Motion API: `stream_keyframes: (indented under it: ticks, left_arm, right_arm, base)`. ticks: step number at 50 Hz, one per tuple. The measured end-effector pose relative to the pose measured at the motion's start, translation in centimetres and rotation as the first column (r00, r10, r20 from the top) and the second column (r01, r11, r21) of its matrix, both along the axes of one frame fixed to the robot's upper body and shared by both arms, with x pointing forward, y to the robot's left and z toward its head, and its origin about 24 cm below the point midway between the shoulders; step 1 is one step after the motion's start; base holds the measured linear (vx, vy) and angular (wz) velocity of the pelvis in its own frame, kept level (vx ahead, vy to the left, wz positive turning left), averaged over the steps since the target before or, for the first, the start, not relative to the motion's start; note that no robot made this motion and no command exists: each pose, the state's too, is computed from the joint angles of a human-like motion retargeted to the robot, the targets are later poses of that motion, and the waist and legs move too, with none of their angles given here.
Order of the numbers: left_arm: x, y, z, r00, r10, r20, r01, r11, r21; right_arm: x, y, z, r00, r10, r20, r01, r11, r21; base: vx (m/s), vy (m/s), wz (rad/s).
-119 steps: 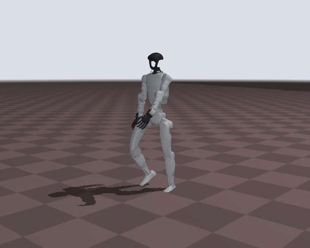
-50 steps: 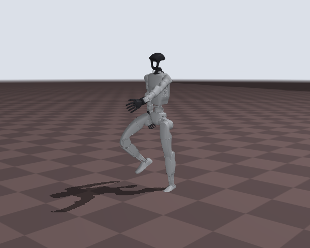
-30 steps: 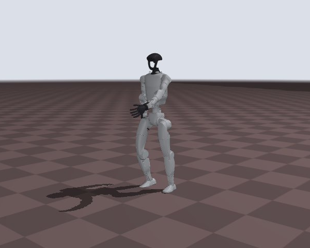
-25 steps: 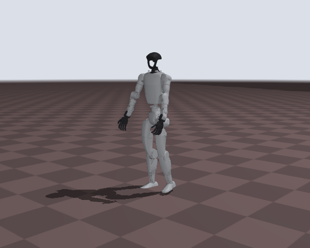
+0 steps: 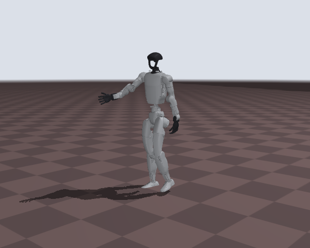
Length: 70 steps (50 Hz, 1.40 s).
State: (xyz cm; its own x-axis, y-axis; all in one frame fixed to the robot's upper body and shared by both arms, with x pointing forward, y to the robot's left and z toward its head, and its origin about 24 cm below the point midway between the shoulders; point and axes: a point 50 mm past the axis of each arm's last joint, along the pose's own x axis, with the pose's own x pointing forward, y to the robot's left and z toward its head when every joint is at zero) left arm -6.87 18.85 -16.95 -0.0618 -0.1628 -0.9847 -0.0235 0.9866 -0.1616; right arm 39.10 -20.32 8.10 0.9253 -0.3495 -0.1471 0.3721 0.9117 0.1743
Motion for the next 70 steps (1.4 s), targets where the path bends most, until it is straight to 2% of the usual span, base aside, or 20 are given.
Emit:
stream_keyframes:
  ticks: [2, 4, 7, 9, 15, 18, 22, 25, 29, 34, 38, 41, 44, 48, 52, 57, 62, 65, 67, 70]
  left_arm:
    - [9.7, 1.8, -0.4, 0.966, 0.029, 0.258, -0.079, 0.979, 0.187]
    - [18.8, 2.4, 1.2, 0.865, 0.1, 0.492, -0.224, 0.954, 0.2]
    - [31.5, 2.3, 7.2, 0.698, 0.029, 0.716, -0.176, 0.976, 0.131]
    - [39.4, 2.7, 14.2, 0.509, -0.038, 0.86, -0.178, 0.973, 0.148]
    - [49.7, 1.7, 39.8, -0.151, -0.301, 0.942, -0.239, 0.935, 0.26]
    - [49.3, 2.2, 46.8, -0.283, -0.388, 0.877, -0.292, 0.906, 0.306]
    - [48.9, 3.2, 48.8, -0.277, -0.447, 0.851, -0.327, 0.876, 0.354]
    - [49.3, 3.2, 45.7, -0.237, -0.419, 0.877, -0.293, 0.891, 0.347]
    - [48.8, 2.7, 34.5, -0.057, -0.301, 0.952, -0.2, 0.938, 0.285]
    - [40.8, 2.6, 16.0, 0.415, -0.198, 0.888, -0.096, 0.961, 0.259]
    - [24.6, 2.8, 3.5, 0.836, -0.16, 0.524, 0.102, 0.985, 0.138]
    - [9.6, 2.6, -0.2, 0.975, 0.046, 0.215, -0.059, 0.997, 0.054]
    - [-3.4, 1.5, 1.0, 0.981, 0.188, -0.048, -0.185, 0.982, 0.048]
    - [-14.6, 1.0, 5.8, 0.917, 0.261, -0.301, -0.254, 0.965, 0.062]
    - [-19.0, 1.0, 8.9, 0.843, 0.323, -0.431, -0.324, 0.943, 0.073]
    - [-15.8, 0.6, 6.5, 0.904, 0.175, -0.391, -0.207, 0.977, -0.042]
    - [-1.3, 3.1, 0.7, 0.999, 0.032, -0.018, -0.031, 0.996, 0.079]
    - [13.3, 5.2, 0.6, 0.92, 0.09, 0.383, -0.201, 0.944, 0.261]
    - [22.2, 4.8, 2.8, 0.796, 0.123, 0.593, -0.286, 0.939, 0.189]
    - [34.1, 4.1, 9.5, 0.618, -0.03, 0.786, -0.175, 0.969, 0.174]
  right_arm:
    - [-3.6, -0.6, -6.6, 0.981, -0.008, -0.192, 0.007, 1.0, -0.005]
    - [-9.4, -1.4, -13.6, 0.897, 0.042, -0.441, -0.067, 0.997, -0.043]
    - [-22.0, -1.6, -22.1, 0.544, 0.234, -0.806, -0.298, 0.952, 0.075]
    - [-31.6, -1.8, -24.8, 0.264, 0.292, -0.919, -0.282, 0.935, 0.216]
    - [-53.9, -0.6, -22.7, -0.19, 0.427, -0.884, 0.059, 0.904, 0.423]
    - [-60.5, 0.0, -19.4, -0.303, 0.494, -0.815, 0.18, 0.869, 0.46]
    - [-64.6, -0.2, -16.5, -0.382, 0.496, -0.78, 0.288, 0.866, 0.41]
    - [-63.7, -0.1, -17.2, -0.354, 0.467, -0.81, 0.278, 0.88, 0.385]
    - [-57.5, -0.4, -21.1, -0.223, 0.401, -0.889, 0.167, 0.914, 0.37]
    - [-41.9, -1.3, -25.4, 0.128, 0.238, -0.963, 0.051, 0.968, 0.246]
    - [-25.2, -1.7, -23.2, 0.484, 0.153, -0.862, -0.017, 0.986, 0.166]
    - [-12.1, -3.2, -15.7, 0.787, 0.022, -0.616, 0.004, 0.999, 0.041]
    - [-2.4, -3.0, -4.1, 0.977, -0.071, -0.2, 0.076, 0.997, 0.019]
    - [2.2, -1.6, 10.6, 0.935, -0.105, 0.34, 0.085, 0.994, 0.071]
    - [2.4, 0.1, 19.2, 0.82, -0.011, 0.572, 0.011, 1.0, 0.003]
    - [2.6, 2.1, 20.0, 0.806, -0.018, 0.592, -0.022, 0.998, 0.06]
    - [1.9, 3.9, 9.2, 0.915, -0.009, 0.404, -0.056, 0.987, 0.149]
    - [-0.7, 3.2, -0.1, 0.989, 0.056, 0.14, -0.067, 0.995, 0.074]
    - [-4.8, 1.4, -7.9, 0.982, 0.118, -0.15, -0.126, 0.991, -0.043]
    - [-15.6, -1.5, -18.6, 0.746, 0.16, -0.646, -0.249, 0.967, -0.048]
  base:
    - [0.19, 0.21, -0.02]
    - [-0.03, 0.25, 1.41]
    - [-0.15, 0.14, 1.55]
    - [-0.01, 0.09, 1.99]
    - [0.01, 0.09, 0.56]
    - [0.08, 0.01, -0.48]
    - [0.08, -0.01, -0.27]
    - [0.07, -0.04, -0.21]
    - [0.11, -0.06, -0.1]
    - [0.14, -0.17, -0.79]
    - [-0.09, -0.26, -0.96]
    - [0.0, -0.08, -0.31]
    - [0.05, -0.03, -0.44]
    - [0.04, -0.02, 0.08]
    - [0.06, 0.0, 0.52]
    - [0.03, 0.02, 0.23]
    - [0.12, 0.08, -0.82]
    - [0.08, 0.24, -0.09]
    - [-0.2, 0.29, 1.46]
    - [-0.18, 0.13, 1.43]
